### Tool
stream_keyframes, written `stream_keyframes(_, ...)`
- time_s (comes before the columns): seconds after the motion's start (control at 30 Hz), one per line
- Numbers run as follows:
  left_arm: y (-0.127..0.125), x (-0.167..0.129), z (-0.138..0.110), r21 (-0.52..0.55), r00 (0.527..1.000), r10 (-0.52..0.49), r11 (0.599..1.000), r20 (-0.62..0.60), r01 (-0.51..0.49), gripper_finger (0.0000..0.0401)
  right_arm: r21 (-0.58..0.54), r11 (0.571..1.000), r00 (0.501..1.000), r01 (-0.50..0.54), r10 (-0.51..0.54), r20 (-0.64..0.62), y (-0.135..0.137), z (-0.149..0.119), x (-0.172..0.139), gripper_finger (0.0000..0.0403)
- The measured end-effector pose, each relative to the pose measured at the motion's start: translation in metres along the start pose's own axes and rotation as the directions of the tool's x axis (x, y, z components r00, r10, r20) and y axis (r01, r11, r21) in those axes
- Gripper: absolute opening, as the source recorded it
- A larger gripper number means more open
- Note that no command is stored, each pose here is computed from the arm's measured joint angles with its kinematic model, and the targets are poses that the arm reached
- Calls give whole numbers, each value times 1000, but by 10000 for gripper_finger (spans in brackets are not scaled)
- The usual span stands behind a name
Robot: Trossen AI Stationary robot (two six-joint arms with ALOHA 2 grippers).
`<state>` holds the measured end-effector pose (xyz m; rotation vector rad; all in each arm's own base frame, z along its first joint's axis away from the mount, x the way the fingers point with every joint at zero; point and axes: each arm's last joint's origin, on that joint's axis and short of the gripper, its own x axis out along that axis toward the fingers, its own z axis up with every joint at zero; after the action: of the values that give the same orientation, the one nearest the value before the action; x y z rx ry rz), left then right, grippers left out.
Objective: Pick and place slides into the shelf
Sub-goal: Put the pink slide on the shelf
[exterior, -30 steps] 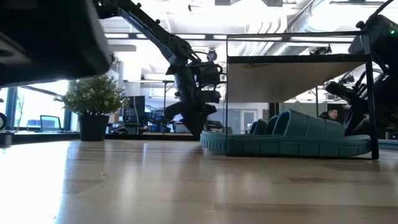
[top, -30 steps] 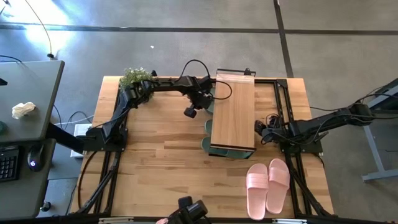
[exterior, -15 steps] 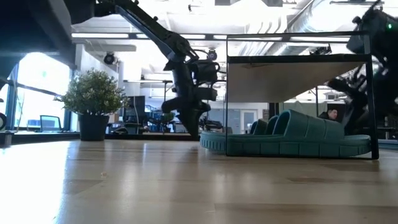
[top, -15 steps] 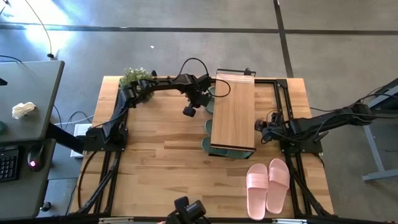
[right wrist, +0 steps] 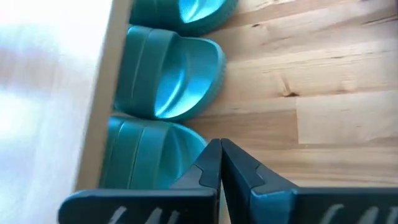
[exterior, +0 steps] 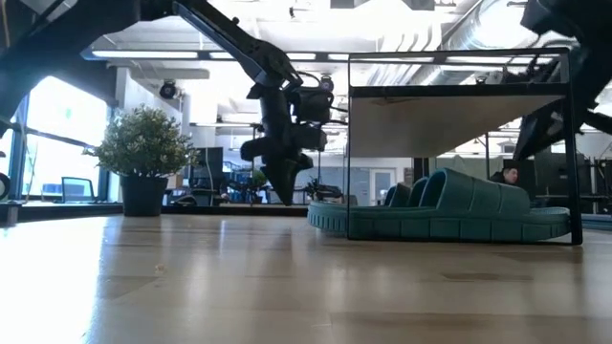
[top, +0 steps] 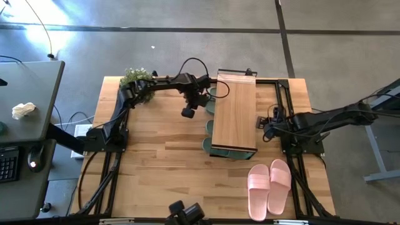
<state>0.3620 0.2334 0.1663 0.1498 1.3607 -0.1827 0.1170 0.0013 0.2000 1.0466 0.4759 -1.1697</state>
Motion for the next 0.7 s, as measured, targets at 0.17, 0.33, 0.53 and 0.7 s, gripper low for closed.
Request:
stream_keyframes(0.17, -4, -12, -1, -32, 1000, -2, 1000, -3, 2, 0, -65, 998, 999, 9, -11, -34, 13, 8, -17, 0)
stream_keyframes(0.33, -9, -35, -2, -63, 1000, 20, 998, 20, -19, 0, -144, 989, 998, -18, 10, -57, 26, 18, -41, 0)
stream_keyframes(0.53, -18, -67, -4, -105, 998, 48, 994, 52, -42, 0, -231, 970, 994, -77, 57, -91, 34, 25, -69, 0)
stream_keyframes(0.7, -33, -100, -4, -103, 989, 18, 995, 148, -2, 0, -318, 933, 981, -170, 130, -144, 41, 27, -89, 0)
